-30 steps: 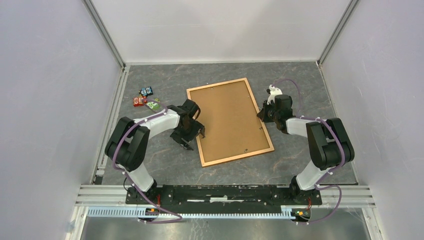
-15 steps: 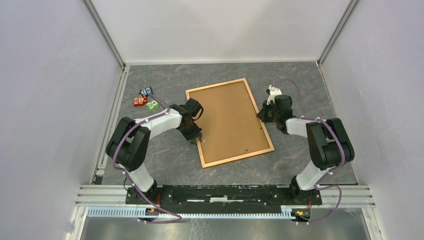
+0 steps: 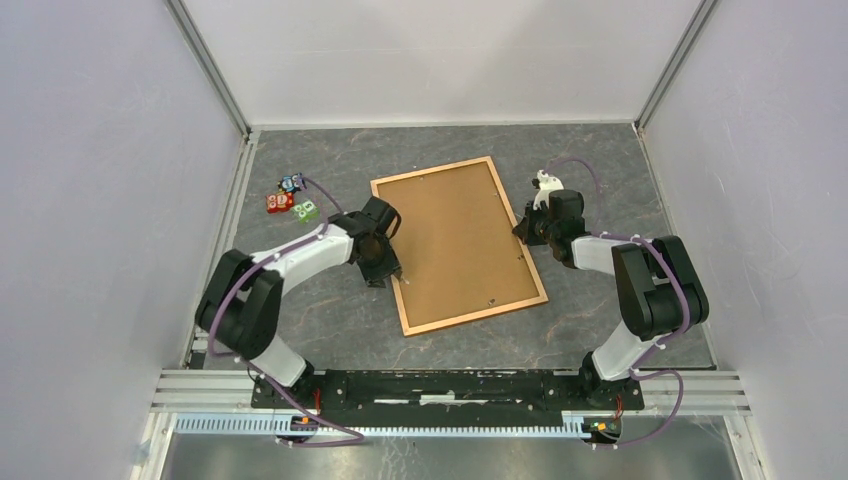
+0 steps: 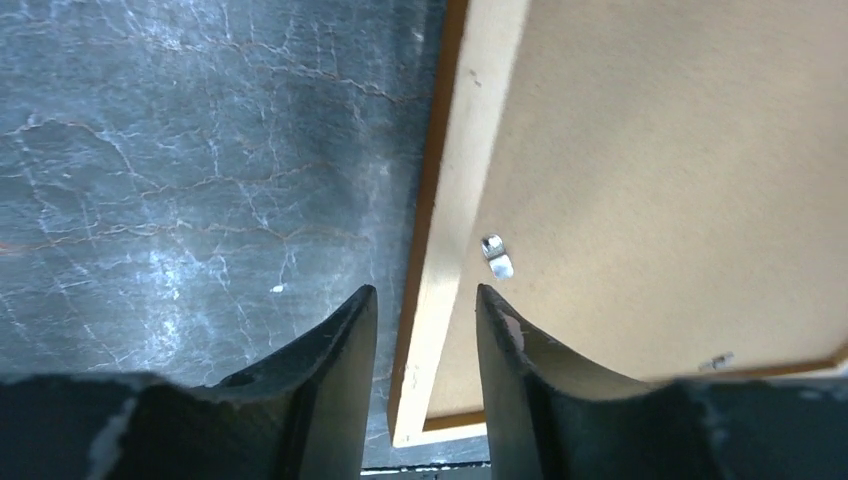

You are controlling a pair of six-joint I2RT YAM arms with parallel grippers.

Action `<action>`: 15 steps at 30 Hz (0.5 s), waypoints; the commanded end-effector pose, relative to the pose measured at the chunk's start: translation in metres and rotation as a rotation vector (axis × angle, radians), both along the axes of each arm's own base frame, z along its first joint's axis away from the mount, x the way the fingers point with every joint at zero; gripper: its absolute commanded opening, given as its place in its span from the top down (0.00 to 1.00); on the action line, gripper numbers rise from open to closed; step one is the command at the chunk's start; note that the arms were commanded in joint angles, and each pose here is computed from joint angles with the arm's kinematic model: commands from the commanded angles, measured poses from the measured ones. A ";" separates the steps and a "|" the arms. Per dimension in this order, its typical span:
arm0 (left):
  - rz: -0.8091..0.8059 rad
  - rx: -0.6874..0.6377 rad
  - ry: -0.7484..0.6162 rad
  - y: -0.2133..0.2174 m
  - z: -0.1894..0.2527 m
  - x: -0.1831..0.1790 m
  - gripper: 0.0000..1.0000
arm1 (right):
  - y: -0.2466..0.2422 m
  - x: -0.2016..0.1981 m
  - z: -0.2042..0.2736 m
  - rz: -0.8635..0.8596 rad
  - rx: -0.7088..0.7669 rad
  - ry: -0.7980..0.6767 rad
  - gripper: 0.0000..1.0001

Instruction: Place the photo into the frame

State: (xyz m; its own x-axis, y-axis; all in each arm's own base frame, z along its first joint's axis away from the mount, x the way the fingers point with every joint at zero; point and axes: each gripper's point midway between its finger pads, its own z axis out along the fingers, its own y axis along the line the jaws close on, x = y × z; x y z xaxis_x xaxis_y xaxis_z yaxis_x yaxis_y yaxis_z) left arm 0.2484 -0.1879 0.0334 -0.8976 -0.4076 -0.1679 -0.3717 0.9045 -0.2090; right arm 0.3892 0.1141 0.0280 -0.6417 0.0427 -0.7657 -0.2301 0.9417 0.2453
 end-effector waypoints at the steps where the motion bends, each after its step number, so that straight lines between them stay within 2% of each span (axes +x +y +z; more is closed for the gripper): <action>1: -0.074 -0.063 -0.200 -0.004 0.039 0.017 0.49 | 0.004 0.001 0.012 0.002 0.041 -0.029 1.00; 3: -0.062 -0.068 -0.217 -0.003 0.044 0.017 0.42 | 0.005 0.001 0.013 0.004 0.045 -0.032 1.00; 6: -0.010 -0.087 -0.165 -0.008 0.038 0.012 0.21 | 0.006 0.001 0.012 0.005 0.050 -0.029 1.00; 7: 0.006 -0.099 -0.142 -0.012 0.035 0.010 0.19 | 0.006 0.001 0.012 0.006 0.052 -0.028 1.00; 12: 0.075 -0.014 -0.077 -0.017 0.022 0.008 0.19 | 0.007 0.001 0.012 0.008 0.051 -0.030 1.00; 15: 0.109 0.034 -0.027 -0.016 0.012 0.003 0.23 | 0.006 0.001 0.012 0.007 0.050 -0.030 1.00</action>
State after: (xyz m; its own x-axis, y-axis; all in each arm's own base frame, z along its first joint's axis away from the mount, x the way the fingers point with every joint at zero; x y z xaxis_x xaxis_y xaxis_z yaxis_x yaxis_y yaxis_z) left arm 0.2460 -0.2019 0.0437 -0.8841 -0.4222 -0.2005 -0.3747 0.8967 -0.2357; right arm 0.3889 0.1151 0.0282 -0.6400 0.0436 -0.7671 -0.2346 0.9396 0.2491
